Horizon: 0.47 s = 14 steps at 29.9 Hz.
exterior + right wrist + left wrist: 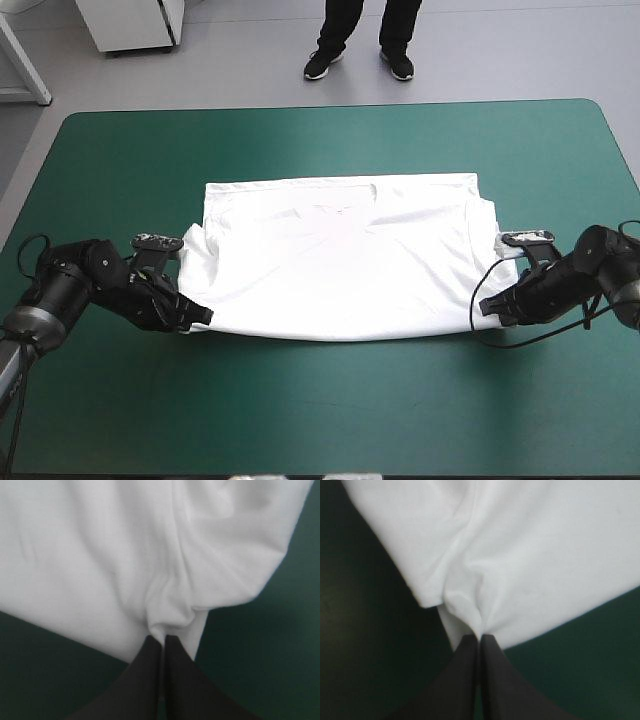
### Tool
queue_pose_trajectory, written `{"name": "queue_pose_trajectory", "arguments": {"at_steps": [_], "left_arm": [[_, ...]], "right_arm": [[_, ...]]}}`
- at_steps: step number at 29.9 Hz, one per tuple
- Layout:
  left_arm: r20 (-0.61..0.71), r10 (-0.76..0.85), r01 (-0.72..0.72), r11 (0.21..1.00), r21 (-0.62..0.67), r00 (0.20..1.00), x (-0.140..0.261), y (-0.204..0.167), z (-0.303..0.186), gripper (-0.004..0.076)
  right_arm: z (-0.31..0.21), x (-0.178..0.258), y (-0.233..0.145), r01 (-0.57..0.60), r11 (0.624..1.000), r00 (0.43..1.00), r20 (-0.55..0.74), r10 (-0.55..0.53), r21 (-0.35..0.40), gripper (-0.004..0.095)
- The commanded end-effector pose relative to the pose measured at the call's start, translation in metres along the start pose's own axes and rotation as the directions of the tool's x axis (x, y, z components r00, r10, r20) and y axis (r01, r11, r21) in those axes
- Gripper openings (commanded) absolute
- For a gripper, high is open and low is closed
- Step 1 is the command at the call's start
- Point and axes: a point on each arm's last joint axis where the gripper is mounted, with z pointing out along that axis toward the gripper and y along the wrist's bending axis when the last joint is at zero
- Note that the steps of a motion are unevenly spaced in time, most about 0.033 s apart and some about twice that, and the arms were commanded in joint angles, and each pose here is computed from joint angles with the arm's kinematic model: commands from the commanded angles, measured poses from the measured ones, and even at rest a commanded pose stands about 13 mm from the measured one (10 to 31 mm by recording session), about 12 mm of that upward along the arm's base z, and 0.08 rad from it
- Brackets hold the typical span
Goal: Fold the cloth
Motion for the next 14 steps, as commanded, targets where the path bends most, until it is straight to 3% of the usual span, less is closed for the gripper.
{"name": "queue_pose_trajectory", "arguments": {"at_steps": [1, 6, 10, 14], "left_arm": [[0.025, -0.005, 0.005, 1.000, 0.013, 1.000, 0.005, -0.003, -0.004, -0.0009], [0.011, -0.013, 0.013, 1.000, 0.010, 1.000, 0.010, -0.002, 0.004, -0.0009], [-0.041, 0.001, -0.001, 1.000, -0.003, 0.999, 0.015, 0.000, 0.005, -0.0005], [-0.098, 0.047, -0.049, 0.998, -0.025, 0.994, 0.024, -0.004, -0.001, 0.0095]], "right_arm": [[-0.004, 0.005, 0.006, 0.027, 1.000, 0.999, 0.018, -0.027, 0.002, -0.0017], [0.005, 0.009, 0.017, 0.089, 0.996, 0.996, -0.026, -0.089, 0.004, -0.0017], [0.005, 0.010, 0.017, 0.074, 0.997, 0.997, -0.039, -0.074, 0.012, -0.0015], [-0.003, 0.015, 0.020, 0.081, 0.997, 0.995, -0.053, -0.080, 0.008, 0.0064]]}}
